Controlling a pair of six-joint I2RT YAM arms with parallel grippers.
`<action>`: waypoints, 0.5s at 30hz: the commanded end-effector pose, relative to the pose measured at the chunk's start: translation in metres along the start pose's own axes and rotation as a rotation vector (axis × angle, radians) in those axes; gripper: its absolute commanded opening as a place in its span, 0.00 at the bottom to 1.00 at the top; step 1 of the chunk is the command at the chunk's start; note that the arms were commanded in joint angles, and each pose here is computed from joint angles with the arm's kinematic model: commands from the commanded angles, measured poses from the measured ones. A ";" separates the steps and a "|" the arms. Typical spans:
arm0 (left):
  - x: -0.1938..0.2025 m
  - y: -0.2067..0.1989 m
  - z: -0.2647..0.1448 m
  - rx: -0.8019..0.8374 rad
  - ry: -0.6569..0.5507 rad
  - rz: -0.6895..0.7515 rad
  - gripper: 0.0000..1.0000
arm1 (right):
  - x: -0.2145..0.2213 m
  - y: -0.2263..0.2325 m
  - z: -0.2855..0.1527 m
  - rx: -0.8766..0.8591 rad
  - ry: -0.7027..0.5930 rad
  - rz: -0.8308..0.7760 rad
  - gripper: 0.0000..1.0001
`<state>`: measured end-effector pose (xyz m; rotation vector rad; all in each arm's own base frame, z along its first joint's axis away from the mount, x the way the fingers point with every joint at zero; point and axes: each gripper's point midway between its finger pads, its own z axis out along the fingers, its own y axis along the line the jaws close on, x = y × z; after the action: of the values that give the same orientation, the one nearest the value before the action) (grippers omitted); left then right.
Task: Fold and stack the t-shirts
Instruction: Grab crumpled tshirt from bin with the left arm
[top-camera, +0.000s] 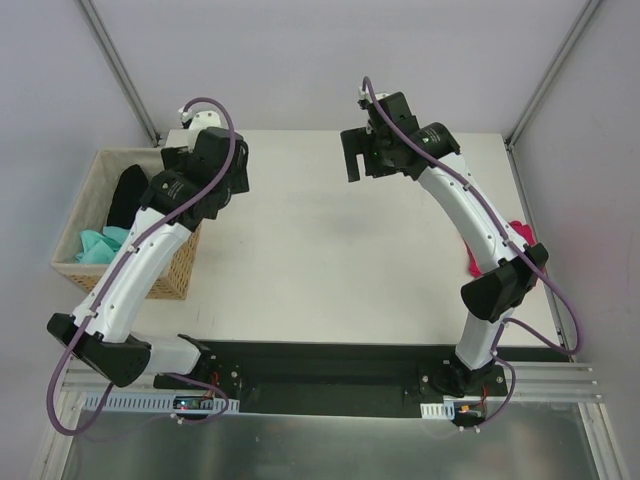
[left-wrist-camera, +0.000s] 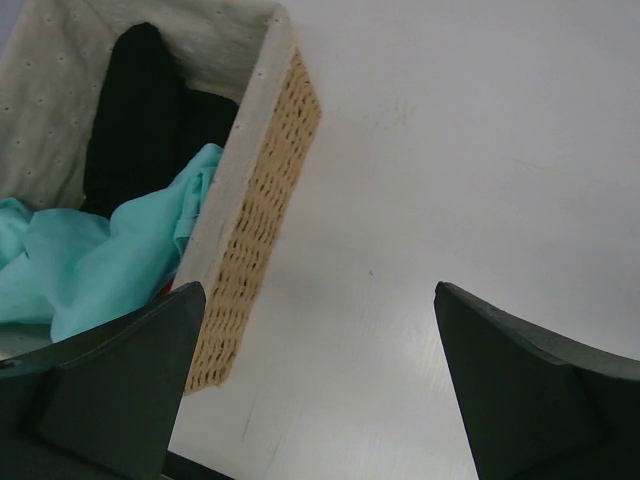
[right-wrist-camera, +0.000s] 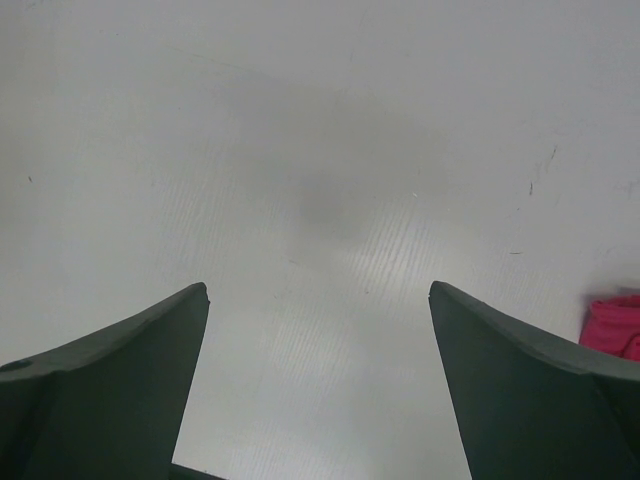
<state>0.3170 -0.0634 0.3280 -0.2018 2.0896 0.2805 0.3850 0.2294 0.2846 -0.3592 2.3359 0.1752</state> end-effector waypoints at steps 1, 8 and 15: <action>-0.001 0.048 0.014 -0.176 -0.008 0.004 0.99 | -0.014 -0.013 -0.024 0.038 -0.056 -0.018 0.96; 0.028 0.086 0.051 -0.273 0.153 -0.112 0.99 | -0.011 -0.022 -0.030 0.079 -0.058 -0.034 0.96; 0.049 0.128 0.078 -0.397 0.280 -0.175 0.89 | -0.003 -0.033 -0.034 0.130 -0.035 -0.055 0.96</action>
<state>0.3274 0.0610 0.2792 -0.5956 2.1893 0.5556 0.3862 0.2118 0.2830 -0.3634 2.3368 0.0554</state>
